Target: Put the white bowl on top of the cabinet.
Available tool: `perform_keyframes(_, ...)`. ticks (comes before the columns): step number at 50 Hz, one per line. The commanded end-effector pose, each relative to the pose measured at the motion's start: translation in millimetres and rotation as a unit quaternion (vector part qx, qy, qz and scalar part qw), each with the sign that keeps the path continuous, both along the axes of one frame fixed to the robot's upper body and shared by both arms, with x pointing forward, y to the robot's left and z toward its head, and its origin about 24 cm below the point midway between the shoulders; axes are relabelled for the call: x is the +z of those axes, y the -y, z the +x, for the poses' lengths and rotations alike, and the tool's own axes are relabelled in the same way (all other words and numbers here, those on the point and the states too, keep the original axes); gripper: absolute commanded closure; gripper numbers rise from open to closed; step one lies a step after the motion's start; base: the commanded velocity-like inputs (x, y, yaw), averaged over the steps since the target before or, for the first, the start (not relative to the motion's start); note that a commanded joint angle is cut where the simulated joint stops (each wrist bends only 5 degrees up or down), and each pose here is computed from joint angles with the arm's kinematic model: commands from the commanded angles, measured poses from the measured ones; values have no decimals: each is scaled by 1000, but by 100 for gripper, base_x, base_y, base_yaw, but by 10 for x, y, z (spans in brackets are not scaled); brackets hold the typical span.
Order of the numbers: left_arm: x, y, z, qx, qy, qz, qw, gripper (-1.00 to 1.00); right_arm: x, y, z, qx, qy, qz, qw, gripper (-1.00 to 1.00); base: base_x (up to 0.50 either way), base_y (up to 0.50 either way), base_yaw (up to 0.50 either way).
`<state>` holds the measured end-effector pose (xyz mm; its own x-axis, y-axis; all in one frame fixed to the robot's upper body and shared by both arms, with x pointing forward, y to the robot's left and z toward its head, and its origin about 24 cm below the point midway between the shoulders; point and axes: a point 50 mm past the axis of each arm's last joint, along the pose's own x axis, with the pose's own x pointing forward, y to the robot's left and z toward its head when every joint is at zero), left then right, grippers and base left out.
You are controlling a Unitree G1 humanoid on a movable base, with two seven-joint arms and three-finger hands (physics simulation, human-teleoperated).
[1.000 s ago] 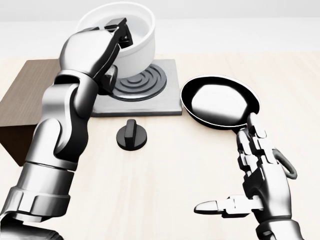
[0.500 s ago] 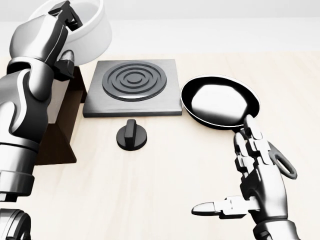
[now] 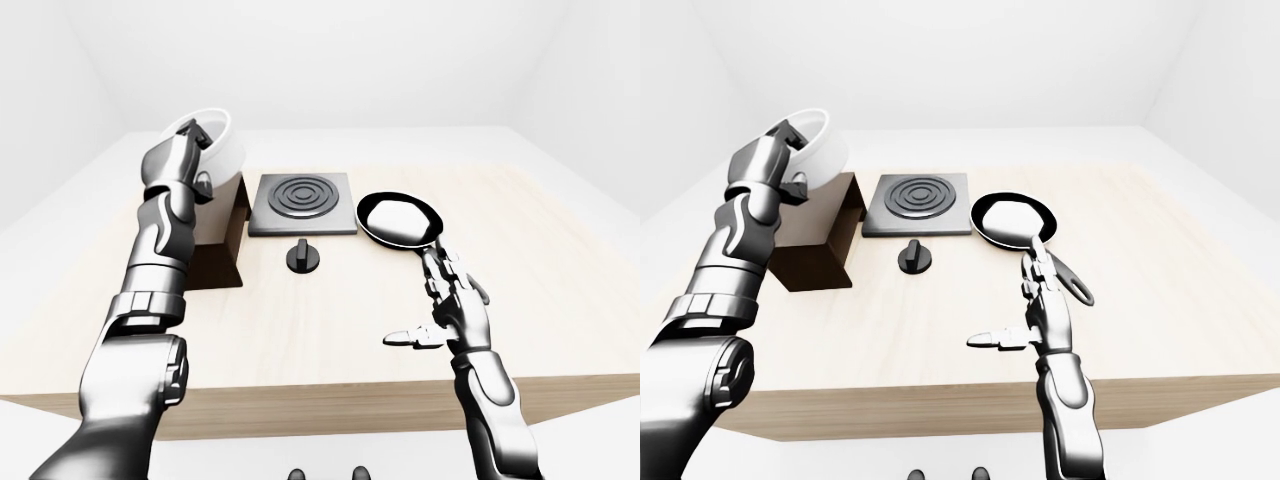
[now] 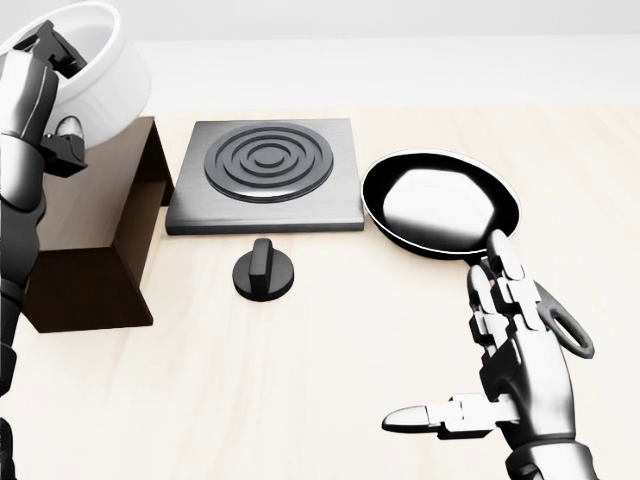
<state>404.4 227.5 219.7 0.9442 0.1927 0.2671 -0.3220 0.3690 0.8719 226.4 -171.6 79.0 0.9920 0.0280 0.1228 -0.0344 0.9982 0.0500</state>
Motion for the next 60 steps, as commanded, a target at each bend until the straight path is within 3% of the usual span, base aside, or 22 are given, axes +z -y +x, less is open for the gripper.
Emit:
perform_keyframes(1, 83, -201, -30, 40, 32, -2, 999, 100, -1, 3, -4, -1, 1, 0, 1000, -100, 0, 0, 0)
perform_keyframes(19, -19, -415, -50, 82, 22, -11, 996, 100, -5, -1, -6, -1, 1, -1, 1000, -100, 0, 0, 0)
perform_keyframes(32, -160, -439, -52, 96, 13, -17, 995, 100, -3, -8, -9, 0, 1, -2, 1000, -100, 0, 0, 0)
perform_keyframes(33, -282, -429, -46, 104, 0, -22, 994, 100, -9, -11, -4, 0, 0, -2, 1000, -100, 0, 0, 0)
perform_keyframes(41, -459, -419, -51, 116, -18, -24, 993, 100, -18, -12, 6, 0, 0, -3, 1000, -100, 0, 0, 0)
perform_keyframes(60, -610, -406, -64, 125, -35, -25, 991, 100, -18, -15, 3, 1, 0, -4, 1000, -100, 0, 0, 0)
